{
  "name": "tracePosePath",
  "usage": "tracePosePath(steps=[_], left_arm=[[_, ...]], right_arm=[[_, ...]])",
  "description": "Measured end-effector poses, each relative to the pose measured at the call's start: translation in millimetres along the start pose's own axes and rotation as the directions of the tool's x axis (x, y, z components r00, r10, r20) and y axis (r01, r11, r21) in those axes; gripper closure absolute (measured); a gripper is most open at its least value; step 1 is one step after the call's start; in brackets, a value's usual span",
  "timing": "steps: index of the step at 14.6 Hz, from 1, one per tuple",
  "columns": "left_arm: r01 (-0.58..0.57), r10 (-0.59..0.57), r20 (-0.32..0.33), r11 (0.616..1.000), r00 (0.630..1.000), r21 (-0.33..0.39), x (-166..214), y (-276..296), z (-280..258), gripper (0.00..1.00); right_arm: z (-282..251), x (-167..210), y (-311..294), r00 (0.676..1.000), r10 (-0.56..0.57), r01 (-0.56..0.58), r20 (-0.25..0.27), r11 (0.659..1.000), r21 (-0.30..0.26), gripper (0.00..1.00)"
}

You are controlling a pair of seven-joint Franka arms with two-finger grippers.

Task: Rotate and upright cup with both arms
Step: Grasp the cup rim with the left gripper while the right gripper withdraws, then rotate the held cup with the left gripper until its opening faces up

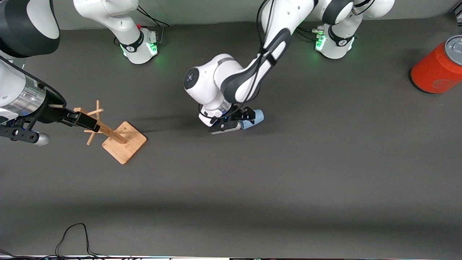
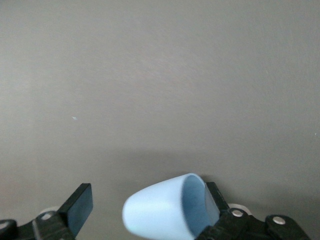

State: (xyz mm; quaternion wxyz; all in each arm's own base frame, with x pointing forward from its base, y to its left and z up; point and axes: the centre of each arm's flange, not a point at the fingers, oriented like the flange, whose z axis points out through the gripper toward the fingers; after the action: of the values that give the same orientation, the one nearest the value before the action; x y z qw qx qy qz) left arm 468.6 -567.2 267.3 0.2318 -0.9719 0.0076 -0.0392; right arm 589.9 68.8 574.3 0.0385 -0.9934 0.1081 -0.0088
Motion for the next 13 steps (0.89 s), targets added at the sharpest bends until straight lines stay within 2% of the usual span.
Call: tracePosePath(steps=[5,10,13], left_arm=[[-0.174,0.172,0.029,0.983,0.985,0.055,-9,18,36,0.01],[-0.273,0.269,0.05,0.958,0.962,0.091,-26,31,50,0.07],[-0.347,0.34,0.076,0.93,0.937,0.12,-30,31,57,0.37]], right_arm=[[7,-10,19,0.991,-0.135,0.134,-0.016,0.99,-0.041,0.0],[8,-8,30,0.988,-0.155,0.154,-0.013,0.987,-0.044,0.0],[14,-9,31,0.988,-0.154,0.154,-0.001,0.987,-0.046,0.0]])
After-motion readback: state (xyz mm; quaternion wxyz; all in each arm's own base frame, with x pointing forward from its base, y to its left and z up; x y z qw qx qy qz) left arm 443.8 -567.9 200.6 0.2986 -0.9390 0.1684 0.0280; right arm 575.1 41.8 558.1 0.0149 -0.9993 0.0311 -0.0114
